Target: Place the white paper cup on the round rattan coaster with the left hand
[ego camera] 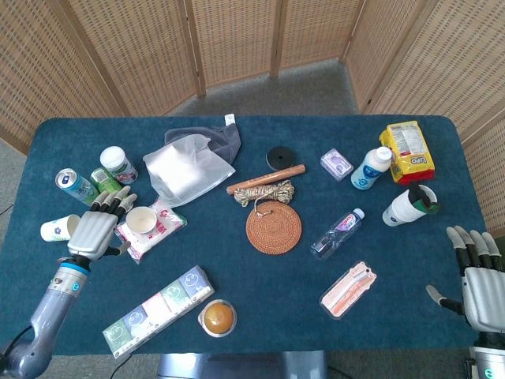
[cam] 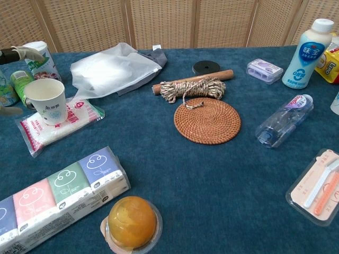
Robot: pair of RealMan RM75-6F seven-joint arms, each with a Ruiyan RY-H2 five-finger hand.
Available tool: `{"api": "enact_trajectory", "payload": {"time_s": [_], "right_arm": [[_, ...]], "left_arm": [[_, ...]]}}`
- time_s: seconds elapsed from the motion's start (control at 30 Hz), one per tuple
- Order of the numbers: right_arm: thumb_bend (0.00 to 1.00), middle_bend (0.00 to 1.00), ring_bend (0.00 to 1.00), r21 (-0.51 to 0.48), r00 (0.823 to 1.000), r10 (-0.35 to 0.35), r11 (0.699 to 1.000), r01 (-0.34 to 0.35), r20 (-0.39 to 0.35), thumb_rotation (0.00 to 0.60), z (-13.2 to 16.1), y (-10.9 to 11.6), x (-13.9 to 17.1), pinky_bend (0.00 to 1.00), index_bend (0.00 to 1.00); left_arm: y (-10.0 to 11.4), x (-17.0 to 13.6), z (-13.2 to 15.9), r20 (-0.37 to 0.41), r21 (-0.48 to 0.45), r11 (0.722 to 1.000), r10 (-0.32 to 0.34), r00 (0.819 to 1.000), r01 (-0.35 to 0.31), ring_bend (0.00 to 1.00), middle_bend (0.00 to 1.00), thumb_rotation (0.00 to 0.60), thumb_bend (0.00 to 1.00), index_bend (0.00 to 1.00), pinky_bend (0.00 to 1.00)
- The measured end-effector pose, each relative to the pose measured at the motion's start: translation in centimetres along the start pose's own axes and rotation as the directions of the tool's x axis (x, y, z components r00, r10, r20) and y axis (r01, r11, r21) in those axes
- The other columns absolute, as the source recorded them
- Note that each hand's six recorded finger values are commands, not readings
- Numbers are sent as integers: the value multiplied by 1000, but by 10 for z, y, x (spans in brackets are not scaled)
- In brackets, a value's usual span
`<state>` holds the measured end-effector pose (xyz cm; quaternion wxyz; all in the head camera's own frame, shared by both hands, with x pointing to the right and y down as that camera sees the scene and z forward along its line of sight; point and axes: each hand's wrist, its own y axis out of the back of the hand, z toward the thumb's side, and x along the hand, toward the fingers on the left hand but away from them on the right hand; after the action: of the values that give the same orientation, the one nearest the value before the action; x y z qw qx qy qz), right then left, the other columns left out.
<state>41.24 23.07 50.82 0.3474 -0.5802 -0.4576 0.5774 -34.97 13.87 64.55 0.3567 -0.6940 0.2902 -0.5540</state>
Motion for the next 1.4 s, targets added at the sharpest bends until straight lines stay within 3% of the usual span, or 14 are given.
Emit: {"api": "enact_trajectory", "payload": {"time_s": [0.23,0.43,0.8,0.9,1.17,1.4], "right_arm": [[0,0,0,-7,1000,-4,1000,4,-6,600,1,-1,0,49,0],[0,0,0,-15,1000,-11,1000,11,2,600,0,0,-1,50,0],[0,0,0,-23,1000,-21,1000,22,8,600,-2,2,-1,50,0],[0,0,0,-24,1000,-24,999,24,7,600,-2,2,-1,51,0],[0,0,0,-21,1000,-20,1000,20,6,600,-1,2,-1,51,0],[0,0,0,-25,1000,-15,1000,15,13,600,-3,1,-2,51,0]], "left_arm": [[-10,15,15,-12,30,1000,-2,1000,3,0,0,600,283,0,4],[-12,27,23,-11,57,998,37,999,-36,8,7,600,285,0,224],[-23,40,36,-16,84,996,38,999,-36,377,340,600,330,140,450],[-21,40,37,-17,84,995,57,998,-56,429,384,600,336,163,463],[-8,40,41,-3,43,993,108,994,-108,430,367,600,336,163,464],[-1,49,74,72,-44,988,149,986,-146,430,360,600,335,200,468]]}}
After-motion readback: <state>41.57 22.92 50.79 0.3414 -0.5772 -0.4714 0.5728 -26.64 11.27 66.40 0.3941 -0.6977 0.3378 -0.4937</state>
